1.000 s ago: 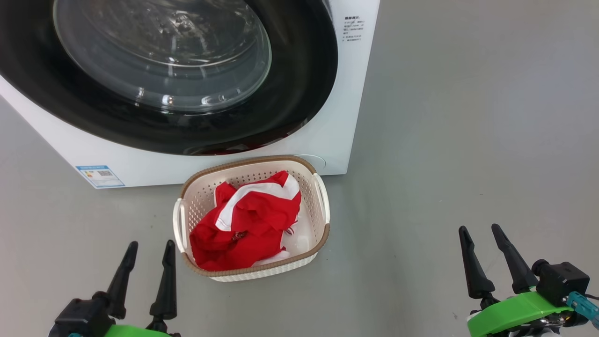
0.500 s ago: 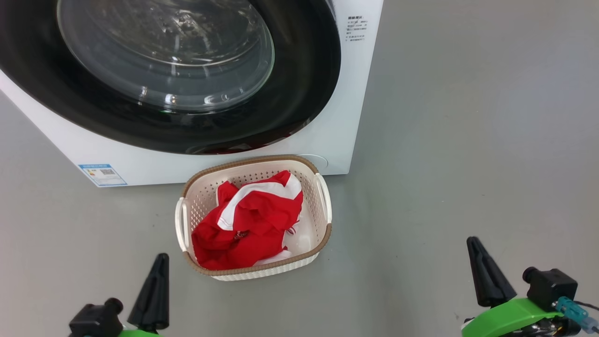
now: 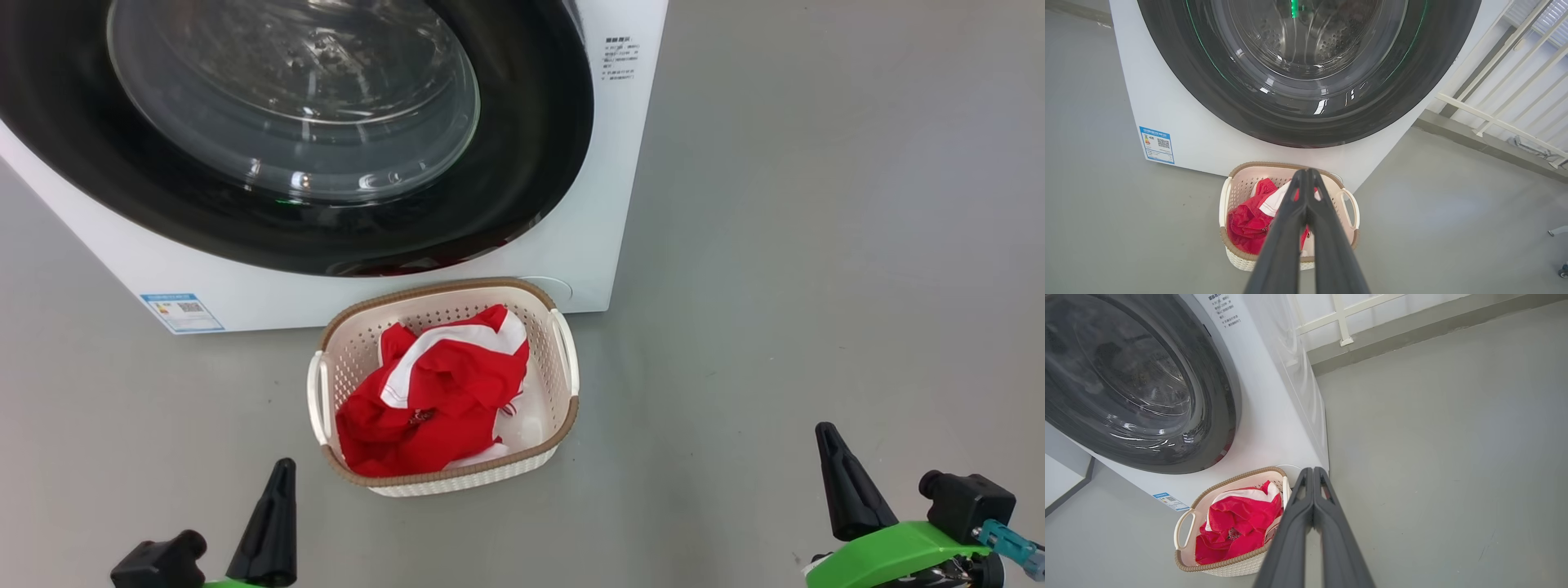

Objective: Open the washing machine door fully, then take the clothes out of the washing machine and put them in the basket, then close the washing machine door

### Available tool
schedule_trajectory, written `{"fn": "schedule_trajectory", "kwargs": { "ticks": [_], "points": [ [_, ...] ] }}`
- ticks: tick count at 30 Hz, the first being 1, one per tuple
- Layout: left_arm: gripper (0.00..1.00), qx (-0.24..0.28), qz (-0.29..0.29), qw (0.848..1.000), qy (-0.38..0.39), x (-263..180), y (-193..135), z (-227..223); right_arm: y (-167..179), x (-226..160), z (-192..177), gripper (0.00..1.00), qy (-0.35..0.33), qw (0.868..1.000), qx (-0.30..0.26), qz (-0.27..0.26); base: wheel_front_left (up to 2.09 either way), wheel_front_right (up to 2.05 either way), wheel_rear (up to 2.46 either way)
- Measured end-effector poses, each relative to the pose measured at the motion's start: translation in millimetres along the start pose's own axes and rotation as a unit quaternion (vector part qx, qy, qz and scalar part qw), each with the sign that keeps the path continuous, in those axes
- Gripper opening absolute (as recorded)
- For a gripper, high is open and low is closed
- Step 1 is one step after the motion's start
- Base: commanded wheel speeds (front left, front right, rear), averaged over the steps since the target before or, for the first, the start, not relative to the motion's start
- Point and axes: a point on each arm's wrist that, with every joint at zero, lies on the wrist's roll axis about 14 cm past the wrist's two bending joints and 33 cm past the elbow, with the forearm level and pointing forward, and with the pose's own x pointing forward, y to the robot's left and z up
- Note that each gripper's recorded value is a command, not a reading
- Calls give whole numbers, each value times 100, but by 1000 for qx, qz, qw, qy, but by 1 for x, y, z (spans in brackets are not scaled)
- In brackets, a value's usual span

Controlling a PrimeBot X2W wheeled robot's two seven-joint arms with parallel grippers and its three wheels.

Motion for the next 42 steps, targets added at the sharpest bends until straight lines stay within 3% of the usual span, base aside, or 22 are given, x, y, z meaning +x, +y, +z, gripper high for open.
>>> {"fn": "schedule_trajectory", "kwargs": {
  "ticks": [21,42],
  "points": [
    [0,-107,16,994,0,-2,4,5,-2,-1,9,0,-6,995,98,-12,0,0,0],
    [0,-212,24,977,-1,-4,6,10,-5,-2,20,0,-15,979,201,-17,0,0,0]
  ]
}}
